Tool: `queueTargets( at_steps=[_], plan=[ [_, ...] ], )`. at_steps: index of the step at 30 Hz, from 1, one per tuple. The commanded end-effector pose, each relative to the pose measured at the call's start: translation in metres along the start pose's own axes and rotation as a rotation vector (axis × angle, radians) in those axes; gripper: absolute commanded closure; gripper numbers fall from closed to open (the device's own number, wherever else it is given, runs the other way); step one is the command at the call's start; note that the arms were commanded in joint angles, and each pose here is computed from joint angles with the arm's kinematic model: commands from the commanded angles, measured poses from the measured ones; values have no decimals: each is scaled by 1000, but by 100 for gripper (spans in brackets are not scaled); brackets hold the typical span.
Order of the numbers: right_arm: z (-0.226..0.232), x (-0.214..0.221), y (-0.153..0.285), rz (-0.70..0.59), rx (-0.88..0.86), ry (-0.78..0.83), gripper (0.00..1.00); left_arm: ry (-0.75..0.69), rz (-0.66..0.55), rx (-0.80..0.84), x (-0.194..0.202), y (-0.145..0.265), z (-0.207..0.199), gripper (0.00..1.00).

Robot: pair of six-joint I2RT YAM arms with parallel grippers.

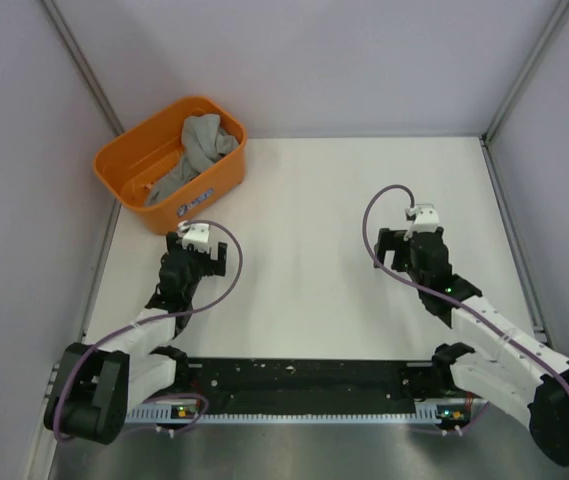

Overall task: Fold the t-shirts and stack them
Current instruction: Grab crumpled tshirt from bin with the left arm

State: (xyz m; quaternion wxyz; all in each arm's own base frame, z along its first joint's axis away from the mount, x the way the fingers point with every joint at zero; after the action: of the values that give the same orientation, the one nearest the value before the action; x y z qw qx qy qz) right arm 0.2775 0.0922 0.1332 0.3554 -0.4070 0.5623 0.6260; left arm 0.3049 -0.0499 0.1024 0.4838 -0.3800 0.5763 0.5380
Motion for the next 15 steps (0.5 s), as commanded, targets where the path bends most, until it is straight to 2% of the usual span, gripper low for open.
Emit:
queueTargets(
  at_steps=[1, 4, 6, 8, 11, 13, 15],
  plan=[
    [-2, -25, -3, -68, 21, -9, 1, -12, -51, 64, -22, -5, -9, 1],
    [0, -31, -4, -74, 14, -11, 1, -167, 8, 294, -19, -5, -38, 1],
    [4, -35, -4, -75, -2, -9, 1, -271, 167, 459, -4, 7, -52, 1],
    [6, -41, -3, -80, -13, -8, 1, -363, 245, 646, -11, 22, -67, 1],
    [13, -53, -1, -98, -53, -8, 1, -415, 270, 904, -49, 50, -89, 1],
    [18, -60, 0, -109, -81, -9, 1, -438, 256, 988, -86, 61, -95, 1],
    [21, -69, 0, -121, -93, -13, 1, -459, 223, 995, -122, 60, -95, 1]
  ],
)
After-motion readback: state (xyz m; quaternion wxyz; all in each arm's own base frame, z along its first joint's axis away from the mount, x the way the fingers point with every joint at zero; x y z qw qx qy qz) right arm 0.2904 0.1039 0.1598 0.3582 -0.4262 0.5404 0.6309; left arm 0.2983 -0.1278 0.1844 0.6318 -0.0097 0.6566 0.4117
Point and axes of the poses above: each gripper's point midway between its finger pads, its own y axis back along the fingers, its own z axis along the line the jaws close on, x = y × z, the point moved 2 cm from there along y, back along the fingers, and after that the axes turned 4 degrees about y, right-handed, at the moved point
